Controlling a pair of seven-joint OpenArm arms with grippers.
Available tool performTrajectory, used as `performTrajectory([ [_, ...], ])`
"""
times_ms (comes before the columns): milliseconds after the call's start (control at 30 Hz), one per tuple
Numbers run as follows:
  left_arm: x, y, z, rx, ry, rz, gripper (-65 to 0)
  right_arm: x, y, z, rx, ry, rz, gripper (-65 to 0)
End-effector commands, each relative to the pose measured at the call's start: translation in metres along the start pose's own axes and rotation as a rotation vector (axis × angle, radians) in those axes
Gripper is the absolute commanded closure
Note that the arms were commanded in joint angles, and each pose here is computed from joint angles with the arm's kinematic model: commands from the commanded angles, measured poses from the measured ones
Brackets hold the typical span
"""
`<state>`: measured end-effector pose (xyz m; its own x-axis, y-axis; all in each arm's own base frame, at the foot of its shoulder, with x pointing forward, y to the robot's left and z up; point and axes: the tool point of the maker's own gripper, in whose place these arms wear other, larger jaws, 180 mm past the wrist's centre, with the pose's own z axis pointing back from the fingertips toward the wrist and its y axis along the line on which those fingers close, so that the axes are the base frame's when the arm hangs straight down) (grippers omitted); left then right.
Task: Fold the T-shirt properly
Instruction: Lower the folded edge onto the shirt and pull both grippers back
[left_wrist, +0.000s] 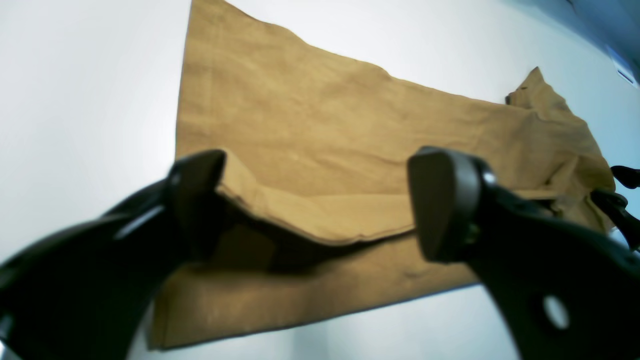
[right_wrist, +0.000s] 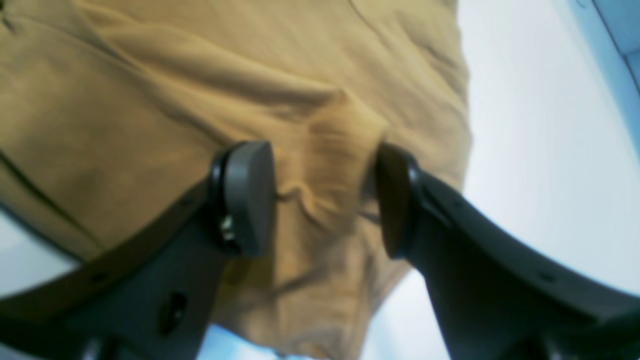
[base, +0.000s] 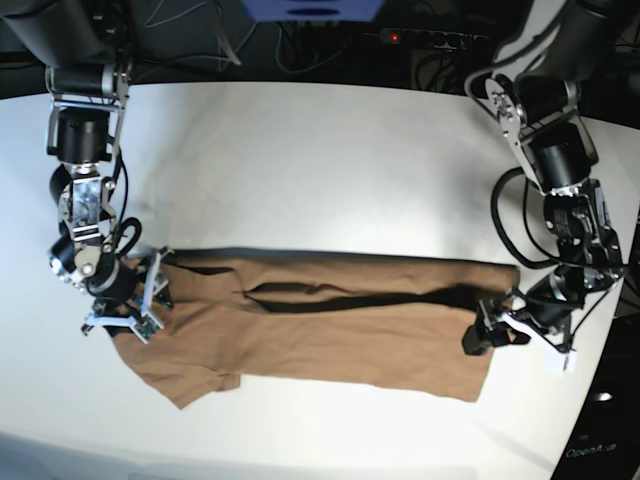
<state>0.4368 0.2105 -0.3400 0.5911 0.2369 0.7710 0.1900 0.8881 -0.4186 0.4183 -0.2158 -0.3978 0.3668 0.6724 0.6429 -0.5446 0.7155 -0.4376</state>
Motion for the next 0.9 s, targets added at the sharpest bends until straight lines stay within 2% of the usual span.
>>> performTrajectory([
  [0,0.03,-0.004,0.004,-0.012,-0.077,-0.029,-61.8,0.016,-0.023,0.005,-0.049,-0.049,0.007,-32.9],
  [167,0.017,-0.006,0.002,-0.017,-0.048,-0.026,-63.0,-0.001,-0.046,0.016,-0.111,-0.033,-0.053,-32.9],
  [267,0.007,-0.016,-0.001,-0.034,-0.008,-0.076,-63.0,-0.016,-0.045,0.024,-0.126,-0.015,-0.076,-32.8],
  [367,0.001,-0.025,-0.002,-0.041,0.016,-0.123,-63.0,-0.02,-0.04,0.034,-0.139,-0.017,-0.057,-32.5],
  [433,0.001,-0.028,0.001,-0.04,0.014,-0.148,-63.0,-0.021,-0.033,0.042,-0.142,-0.018,-0.033,-29.0],
  [633,0.006,-0.031,0.005,-0.038,-0.003,-0.17,-63.0,-0.01,-0.015,0.054,-0.145,-0.049,0.007,-10.0],
  [800,-0.002,-0.03,0.001,-0.043,0.011,-0.149,-62.5,-0.008,-0.014,0.054,-0.142,-0.053,0.008,-4.8],
  [867,-0.006,-0.03,-0.001,-0.045,0.02,-0.137,-58.4,-0.005,-0.016,0.054,-0.144,-0.06,0.008,-3.6],
])
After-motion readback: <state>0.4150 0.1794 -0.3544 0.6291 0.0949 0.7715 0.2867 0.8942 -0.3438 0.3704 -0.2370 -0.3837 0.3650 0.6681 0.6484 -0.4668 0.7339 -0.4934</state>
